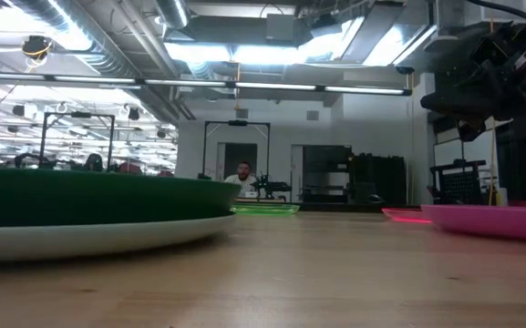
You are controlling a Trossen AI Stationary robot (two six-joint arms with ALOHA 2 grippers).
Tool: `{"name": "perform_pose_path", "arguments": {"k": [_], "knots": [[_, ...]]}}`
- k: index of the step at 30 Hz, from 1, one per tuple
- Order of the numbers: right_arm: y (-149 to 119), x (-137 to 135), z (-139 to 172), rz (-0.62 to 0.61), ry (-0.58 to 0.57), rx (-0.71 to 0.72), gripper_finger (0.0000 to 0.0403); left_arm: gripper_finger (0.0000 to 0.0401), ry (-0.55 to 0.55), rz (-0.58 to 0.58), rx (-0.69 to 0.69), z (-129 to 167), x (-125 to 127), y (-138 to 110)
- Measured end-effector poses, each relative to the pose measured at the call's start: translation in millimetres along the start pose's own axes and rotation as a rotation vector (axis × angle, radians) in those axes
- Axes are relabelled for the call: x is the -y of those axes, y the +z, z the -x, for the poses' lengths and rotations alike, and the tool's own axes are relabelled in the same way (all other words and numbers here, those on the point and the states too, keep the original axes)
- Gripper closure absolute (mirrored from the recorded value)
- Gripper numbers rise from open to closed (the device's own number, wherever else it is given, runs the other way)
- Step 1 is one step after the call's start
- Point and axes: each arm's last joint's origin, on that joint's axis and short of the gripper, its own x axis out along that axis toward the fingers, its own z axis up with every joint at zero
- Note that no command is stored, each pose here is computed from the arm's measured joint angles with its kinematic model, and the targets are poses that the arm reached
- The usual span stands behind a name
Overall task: Stack plastic plates
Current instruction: Move the stacked plates to the center of the table
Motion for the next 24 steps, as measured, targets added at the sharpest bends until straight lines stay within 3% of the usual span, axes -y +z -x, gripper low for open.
{"name": "perform_pose_path", "arguments": {"k": [4, 24], "knots": [[0.0, 0.0, 0.0, -0.001, -0.001, 0.000, 0.0402, 0.0394, 0.016, -0.062, 0.012, -3.8, -5.8, 7.2], [0.0, 0.0, 0.0, -0.002, -0.002, 0.001, 0.0402, 0.0398, 0.097, -0.166, 0.025, -50.0, -69.7, 69.3]]}}
